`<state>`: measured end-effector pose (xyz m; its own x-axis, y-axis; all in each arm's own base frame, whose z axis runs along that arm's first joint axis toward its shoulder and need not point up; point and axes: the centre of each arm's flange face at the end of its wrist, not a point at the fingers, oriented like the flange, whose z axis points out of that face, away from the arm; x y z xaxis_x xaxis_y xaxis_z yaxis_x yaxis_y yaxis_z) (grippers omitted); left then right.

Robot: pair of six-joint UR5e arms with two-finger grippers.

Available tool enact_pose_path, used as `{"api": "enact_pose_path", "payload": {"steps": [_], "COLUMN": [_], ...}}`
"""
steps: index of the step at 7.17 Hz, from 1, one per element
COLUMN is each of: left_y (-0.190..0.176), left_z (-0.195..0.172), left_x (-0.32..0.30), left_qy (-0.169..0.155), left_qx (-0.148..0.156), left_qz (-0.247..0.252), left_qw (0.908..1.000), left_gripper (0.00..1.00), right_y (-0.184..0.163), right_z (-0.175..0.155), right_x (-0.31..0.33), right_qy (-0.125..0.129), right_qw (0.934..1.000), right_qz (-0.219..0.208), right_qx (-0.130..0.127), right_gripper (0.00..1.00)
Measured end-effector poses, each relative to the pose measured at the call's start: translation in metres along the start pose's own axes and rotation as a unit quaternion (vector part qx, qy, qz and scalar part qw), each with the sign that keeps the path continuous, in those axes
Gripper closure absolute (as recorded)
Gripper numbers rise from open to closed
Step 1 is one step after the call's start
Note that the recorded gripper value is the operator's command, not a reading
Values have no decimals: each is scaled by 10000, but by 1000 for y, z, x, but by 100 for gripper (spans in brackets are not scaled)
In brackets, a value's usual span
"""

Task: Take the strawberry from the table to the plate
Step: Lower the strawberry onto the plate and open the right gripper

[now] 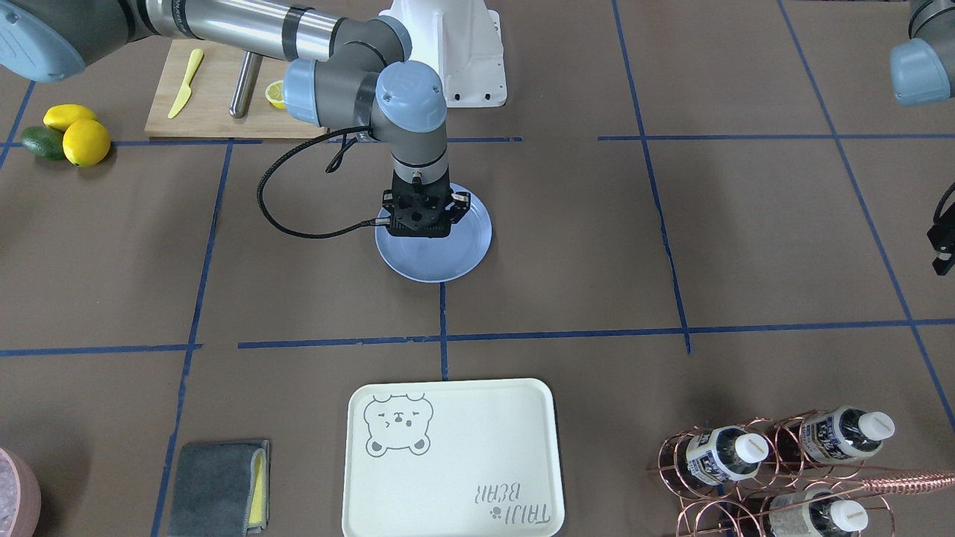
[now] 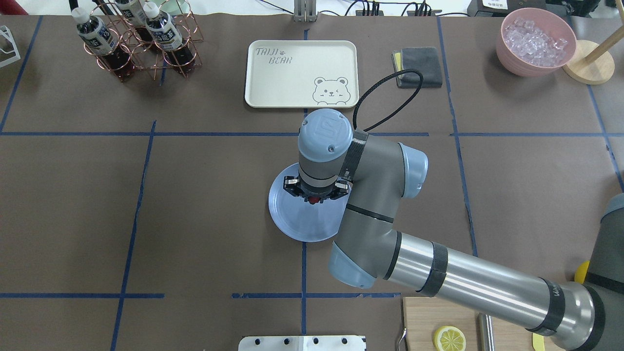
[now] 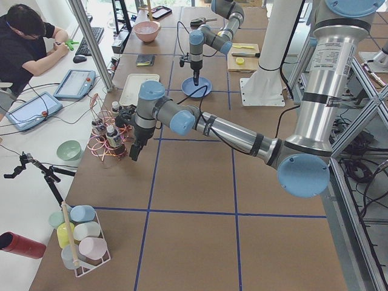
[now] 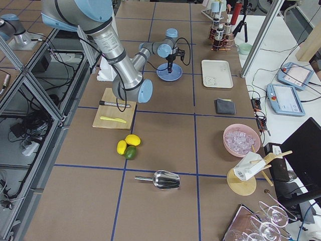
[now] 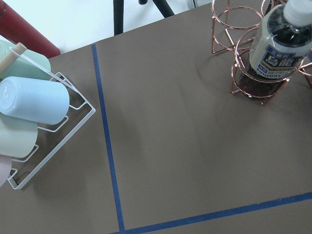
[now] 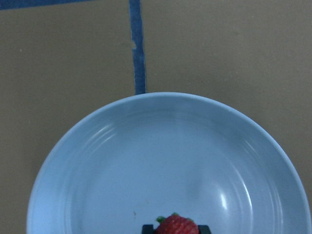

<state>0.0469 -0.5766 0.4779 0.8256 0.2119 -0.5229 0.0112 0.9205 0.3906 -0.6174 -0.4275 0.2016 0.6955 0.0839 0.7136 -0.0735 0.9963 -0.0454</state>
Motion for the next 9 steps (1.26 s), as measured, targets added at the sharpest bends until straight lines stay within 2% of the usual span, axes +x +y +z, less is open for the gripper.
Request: {"api": "enact_pose_path", "payload": {"steps": [1, 2, 3, 4, 6, 8, 9], "left_y": [0, 0, 0, 0, 0, 0, 0], "left_z": [0, 1, 1, 2, 2, 4, 4], "left_x": [-1, -2, -3, -3, -3, -4, -5], "left_qy": [-3, -4, -5, -6, -7, -11, -13], "left_qx": [-4, -12, -13, -17, -20, -35, -39], "left_qz": [3, 4, 4, 3, 1, -7, -12], "left_qw": [10000, 10000, 10000, 10000, 10000, 10000, 10000], "left_gripper": [0, 0, 0, 0, 0, 0, 0], "right_y": [-1, -2, -3, -4, -4, -8, -12], "right_z": [1, 2, 6, 12, 11, -16, -45], "right_x": [-3, -5, -6, -6, -8, -6, 0], "right_qy": [8, -18, -76, -137, -236, -334, -267], "right_qw": [10000, 10000, 10000, 9999, 9997, 9993, 9994], "right_qz": [0, -11, -33, -49, -64, -41, 28], "right_qx": [19, 33, 50, 64, 80, 140, 199], "right_gripper": [87, 52, 3, 0, 0, 0, 0]}}
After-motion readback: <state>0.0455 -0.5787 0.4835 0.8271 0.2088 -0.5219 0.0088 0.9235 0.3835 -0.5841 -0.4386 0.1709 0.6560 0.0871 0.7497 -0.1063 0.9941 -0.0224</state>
